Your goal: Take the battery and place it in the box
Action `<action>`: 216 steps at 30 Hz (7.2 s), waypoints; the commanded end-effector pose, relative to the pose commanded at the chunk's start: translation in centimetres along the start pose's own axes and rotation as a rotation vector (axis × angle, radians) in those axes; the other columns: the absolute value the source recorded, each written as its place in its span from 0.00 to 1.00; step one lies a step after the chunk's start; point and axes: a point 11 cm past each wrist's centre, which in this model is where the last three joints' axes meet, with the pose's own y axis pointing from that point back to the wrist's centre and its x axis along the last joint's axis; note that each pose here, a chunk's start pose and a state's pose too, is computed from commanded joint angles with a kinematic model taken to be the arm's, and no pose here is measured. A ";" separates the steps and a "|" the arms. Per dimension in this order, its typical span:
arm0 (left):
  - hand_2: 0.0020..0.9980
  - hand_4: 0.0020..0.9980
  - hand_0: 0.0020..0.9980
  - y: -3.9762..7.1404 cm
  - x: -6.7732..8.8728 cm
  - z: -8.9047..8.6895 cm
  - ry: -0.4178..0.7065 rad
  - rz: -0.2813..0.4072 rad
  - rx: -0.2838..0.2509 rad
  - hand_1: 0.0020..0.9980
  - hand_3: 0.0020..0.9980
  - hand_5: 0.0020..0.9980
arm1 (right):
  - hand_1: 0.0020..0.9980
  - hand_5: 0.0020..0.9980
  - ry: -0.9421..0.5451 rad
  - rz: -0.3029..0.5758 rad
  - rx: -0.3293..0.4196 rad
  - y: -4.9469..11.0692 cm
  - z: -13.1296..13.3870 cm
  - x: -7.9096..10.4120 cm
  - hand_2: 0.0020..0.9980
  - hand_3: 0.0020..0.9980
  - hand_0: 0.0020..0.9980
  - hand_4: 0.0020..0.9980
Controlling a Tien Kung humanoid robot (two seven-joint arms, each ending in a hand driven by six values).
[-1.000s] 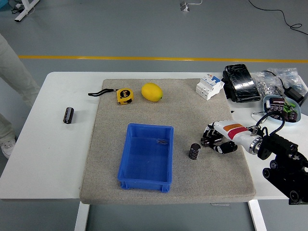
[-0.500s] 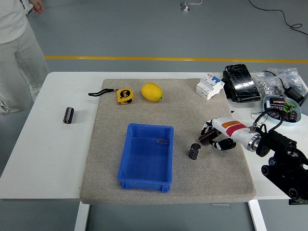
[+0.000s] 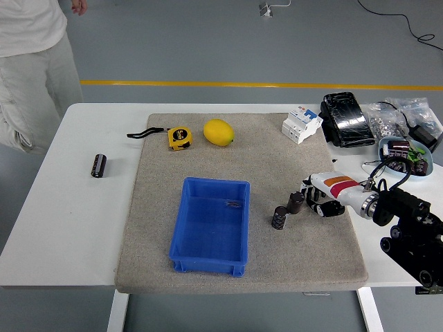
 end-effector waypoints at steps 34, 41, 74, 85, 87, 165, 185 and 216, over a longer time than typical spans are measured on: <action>0.73 0.71 0.76 -0.1 0.3 0.0 -0.020 0.003 0.003 0.74 0.64 0.61 | 0.61 0.10 0.057 -0.007 0.031 0.0 -0.6 2.5 0.72 0.77 0.55 0.90; 0.73 0.71 0.76 -0.1 0.5 -0.1 -0.019 0.008 0.004 0.73 0.64 0.61 | 0.61 0.10 0.067 -0.008 0.065 -0.4 -2.0 3.0 0.71 0.76 0.55 0.90; 0.72 0.71 0.76 -0.2 1.1 0.0 -0.039 0.022 0.004 0.71 0.64 0.61 | 0.45 0.00 0.024 0.003 0.113 -0.7 -3.6 2.7 0.49 0.47 0.43 0.67; 0.72 0.71 0.76 -0.2 1.1 0.2 -0.049 0.022 0.002 0.71 0.64 0.61 | 0.42 0.00 0.011 0.013 0.114 -0.7 -3.5 3.1 0.47 0.46 0.39 0.63; 0.72 0.71 0.76 -0.2 1.2 0.2 -0.051 0.022 0.001 0.71 0.64 0.61 | 0.40 0.00 0.009 0.013 0.111 -0.6 -3.4 3.2 0.45 0.44 0.38 0.64; 0.70 0.71 0.76 -0.4 1.9 0.6 -0.068 0.039 -0.001 0.69 0.63 0.60 | 0.66 0.08 0.160 0.038 0.583 -1.3 -21.1 6.7 0.81 0.93 0.63 0.89; 0.70 0.71 0.76 -0.4 1.8 0.2 -0.056 0.038 0.006 0.68 0.63 0.60 | 0.51 0.05 0.119 0.047 0.341 0.6 -11.6 7.4 0.60 0.65 0.53 0.79; 0.70 0.70 0.76 -0.3 1.6 -0.1 -0.069 0.034 0.019 0.68 0.63 0.60 | 0.51 0.04 0.060 -0.078 0.287 1.9 -8.7 1.1 0.61 0.63 0.52 0.78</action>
